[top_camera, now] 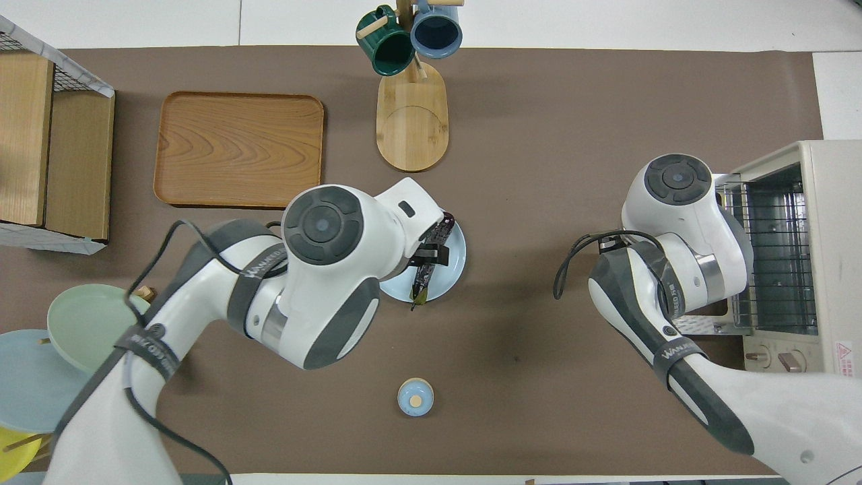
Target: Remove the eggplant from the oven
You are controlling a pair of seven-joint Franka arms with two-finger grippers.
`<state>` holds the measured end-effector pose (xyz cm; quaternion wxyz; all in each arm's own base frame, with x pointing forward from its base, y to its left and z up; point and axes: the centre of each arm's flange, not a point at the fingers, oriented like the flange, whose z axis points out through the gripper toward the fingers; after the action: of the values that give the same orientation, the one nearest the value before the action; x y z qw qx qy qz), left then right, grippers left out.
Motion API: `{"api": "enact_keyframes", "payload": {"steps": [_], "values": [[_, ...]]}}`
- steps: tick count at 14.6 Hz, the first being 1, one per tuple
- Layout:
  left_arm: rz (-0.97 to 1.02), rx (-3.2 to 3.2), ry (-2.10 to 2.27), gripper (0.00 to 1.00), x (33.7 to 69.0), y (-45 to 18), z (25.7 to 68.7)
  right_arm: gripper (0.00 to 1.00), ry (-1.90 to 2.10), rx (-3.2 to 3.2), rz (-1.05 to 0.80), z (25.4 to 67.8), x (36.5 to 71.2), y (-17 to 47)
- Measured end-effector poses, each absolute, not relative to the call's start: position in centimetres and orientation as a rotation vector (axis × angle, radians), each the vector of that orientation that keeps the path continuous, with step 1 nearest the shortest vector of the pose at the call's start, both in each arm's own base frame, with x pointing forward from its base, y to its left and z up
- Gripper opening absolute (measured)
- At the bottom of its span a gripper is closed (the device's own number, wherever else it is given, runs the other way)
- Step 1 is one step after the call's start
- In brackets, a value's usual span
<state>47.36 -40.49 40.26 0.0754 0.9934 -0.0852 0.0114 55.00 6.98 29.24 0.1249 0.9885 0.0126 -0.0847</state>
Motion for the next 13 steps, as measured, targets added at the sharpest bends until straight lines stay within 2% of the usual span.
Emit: {"api": "enact_keyframes", "payload": {"steps": [4,8,10,13], "values": [[0.043,2.972,-0.268,1.00,47.7,-42.8,33.6,0.01,0.128,2.846,-0.239,29.5,54.9,5.7],[0.054,2.971,-0.259,1.00,48.3,-42.7,31.9,0.01,0.239,2.826,-0.241,29.9,54.9,5.9],[0.053,2.972,-0.258,1.00,48.4,-42.8,31.4,0.01,0.286,2.821,-0.240,31.7,54.7,5.9],[0.056,2.971,-0.260,1.00,48.4,-42.8,31.1,0.01,0.353,2.808,-0.246,36.9,54.7,4.6]]}}
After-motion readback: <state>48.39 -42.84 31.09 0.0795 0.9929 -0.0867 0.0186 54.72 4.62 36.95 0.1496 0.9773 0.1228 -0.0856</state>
